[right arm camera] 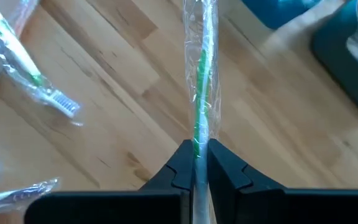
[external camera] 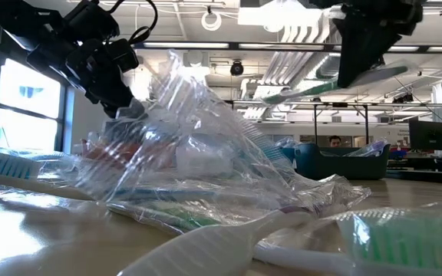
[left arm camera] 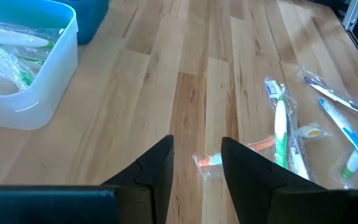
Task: Pick & Place Toothbrushes
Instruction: Put the green toothbrush into the transparent bin
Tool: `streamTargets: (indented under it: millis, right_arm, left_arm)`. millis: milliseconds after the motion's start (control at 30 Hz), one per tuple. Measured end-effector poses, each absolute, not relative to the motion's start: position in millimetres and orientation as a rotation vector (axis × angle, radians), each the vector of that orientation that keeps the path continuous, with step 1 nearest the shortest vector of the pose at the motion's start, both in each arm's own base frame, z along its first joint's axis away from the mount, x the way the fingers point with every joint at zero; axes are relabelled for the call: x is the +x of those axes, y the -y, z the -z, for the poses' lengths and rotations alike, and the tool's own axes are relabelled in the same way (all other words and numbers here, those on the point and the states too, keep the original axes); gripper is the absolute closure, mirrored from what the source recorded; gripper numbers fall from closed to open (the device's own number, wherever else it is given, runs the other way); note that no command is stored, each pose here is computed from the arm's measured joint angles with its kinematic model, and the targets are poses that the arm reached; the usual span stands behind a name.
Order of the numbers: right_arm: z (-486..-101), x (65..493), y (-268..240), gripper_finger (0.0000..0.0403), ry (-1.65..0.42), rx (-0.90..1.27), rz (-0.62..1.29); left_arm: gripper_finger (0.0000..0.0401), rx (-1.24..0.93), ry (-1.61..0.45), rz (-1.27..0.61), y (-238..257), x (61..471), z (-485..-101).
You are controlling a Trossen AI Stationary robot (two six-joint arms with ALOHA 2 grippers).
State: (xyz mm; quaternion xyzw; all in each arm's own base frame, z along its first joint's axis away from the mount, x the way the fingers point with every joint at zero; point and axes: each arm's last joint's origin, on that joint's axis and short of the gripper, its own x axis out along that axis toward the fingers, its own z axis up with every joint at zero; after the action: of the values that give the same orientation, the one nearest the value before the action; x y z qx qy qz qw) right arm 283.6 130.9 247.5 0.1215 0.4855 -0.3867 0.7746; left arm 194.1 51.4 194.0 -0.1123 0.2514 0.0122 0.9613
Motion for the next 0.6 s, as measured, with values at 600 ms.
streamTargets:
  millis: [600]
  right_arm:
    - [-199,299,-129,0.0386,-0.842,0.379,0.742]
  left_arm:
    - [0.0269,-0.209,-0.513,-0.020,-51,194,-194]
